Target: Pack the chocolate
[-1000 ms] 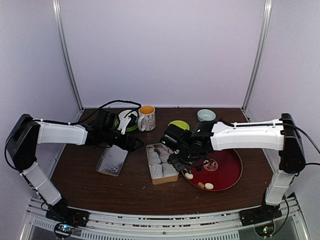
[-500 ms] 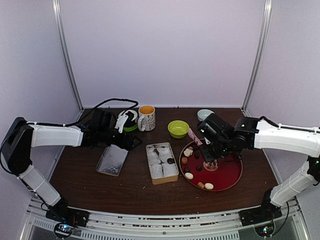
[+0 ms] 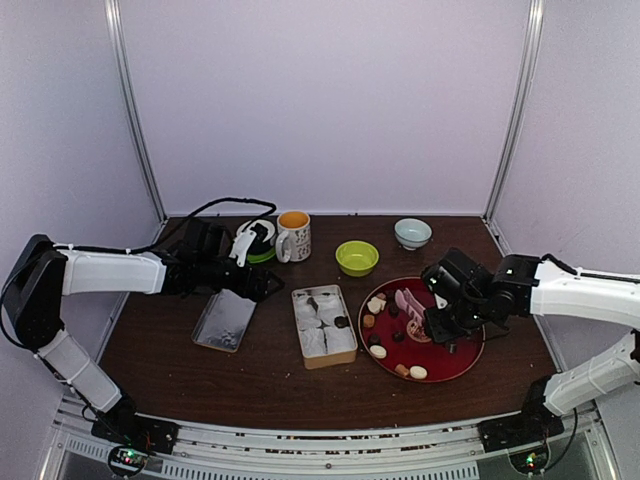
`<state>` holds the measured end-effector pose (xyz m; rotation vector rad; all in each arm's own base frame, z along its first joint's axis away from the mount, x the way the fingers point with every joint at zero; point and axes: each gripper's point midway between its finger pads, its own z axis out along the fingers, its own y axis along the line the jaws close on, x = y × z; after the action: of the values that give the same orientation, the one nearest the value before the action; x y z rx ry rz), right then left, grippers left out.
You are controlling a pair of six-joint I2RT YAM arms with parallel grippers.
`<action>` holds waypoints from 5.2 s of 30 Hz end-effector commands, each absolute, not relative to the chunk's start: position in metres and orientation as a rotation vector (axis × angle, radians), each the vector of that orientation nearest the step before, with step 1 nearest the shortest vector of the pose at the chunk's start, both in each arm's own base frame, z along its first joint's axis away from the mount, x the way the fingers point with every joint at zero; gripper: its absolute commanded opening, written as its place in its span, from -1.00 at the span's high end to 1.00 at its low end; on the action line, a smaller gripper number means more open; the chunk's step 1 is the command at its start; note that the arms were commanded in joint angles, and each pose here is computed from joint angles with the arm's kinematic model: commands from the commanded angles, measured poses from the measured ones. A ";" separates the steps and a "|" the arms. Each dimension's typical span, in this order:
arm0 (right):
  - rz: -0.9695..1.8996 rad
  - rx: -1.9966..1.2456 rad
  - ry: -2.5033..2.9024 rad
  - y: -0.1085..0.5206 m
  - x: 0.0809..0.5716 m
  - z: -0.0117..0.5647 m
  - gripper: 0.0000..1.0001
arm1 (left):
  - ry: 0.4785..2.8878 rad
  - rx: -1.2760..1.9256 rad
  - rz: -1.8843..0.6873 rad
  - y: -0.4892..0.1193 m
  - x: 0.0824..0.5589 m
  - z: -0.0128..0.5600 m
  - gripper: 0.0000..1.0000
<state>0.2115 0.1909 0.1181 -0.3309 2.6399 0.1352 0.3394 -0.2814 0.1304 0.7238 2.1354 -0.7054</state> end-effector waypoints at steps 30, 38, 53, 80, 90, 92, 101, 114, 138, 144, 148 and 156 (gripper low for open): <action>0.074 -0.339 2.669 0.209 0.231 0.097 0.42 | 2.077 0.730 -0.683 -0.280 0.342 0.145 -0.81; 0.051 -0.331 2.657 0.207 0.233 0.102 0.55 | 2.076 0.730 -0.683 -0.280 0.342 0.146 -0.80; 0.359 -0.402 2.504 0.236 0.224 0.155 0.63 | 2.078 0.732 -0.691 -0.282 0.342 0.146 -0.79; 0.636 -0.632 2.443 0.380 0.221 0.138 0.67 | 2.071 0.725 -0.686 -0.280 0.342 0.149 -0.79; 0.603 -0.596 2.438 0.378 0.227 0.132 0.61 | 2.070 0.727 -0.688 -0.280 0.341 0.150 -0.79; 0.606 -0.591 2.436 0.380 0.229 0.131 0.60 | 2.070 0.725 -0.688 -0.280 0.341 0.150 -0.79; 0.601 -0.583 2.429 0.381 0.231 0.135 0.34 | 2.074 0.727 -0.699 -0.282 0.341 0.149 -0.79; 0.543 -0.638 2.494 0.352 0.212 0.148 0.40 | 2.074 0.725 -0.694 -0.281 0.341 0.148 -0.79; 0.241 -0.674 2.714 0.296 0.185 0.129 0.83 | 2.075 0.726 -0.688 -0.280 0.341 0.148 -0.79; 0.129 -0.673 2.674 0.302 0.203 0.132 0.83 | 2.074 0.726 -0.686 -0.280 0.342 0.148 -0.79; 0.048 -0.693 2.650 0.305 0.212 0.127 0.86 | 2.075 0.728 -0.688 -0.281 0.341 0.148 -0.79; 0.038 -0.675 2.557 0.325 0.235 0.132 0.92 | 2.074 0.728 -0.684 -0.280 0.342 0.148 -0.79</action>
<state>0.2136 0.3169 0.1182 -0.7108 2.6531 0.0749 0.3402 -0.2798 0.1367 0.7233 2.1179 -0.6918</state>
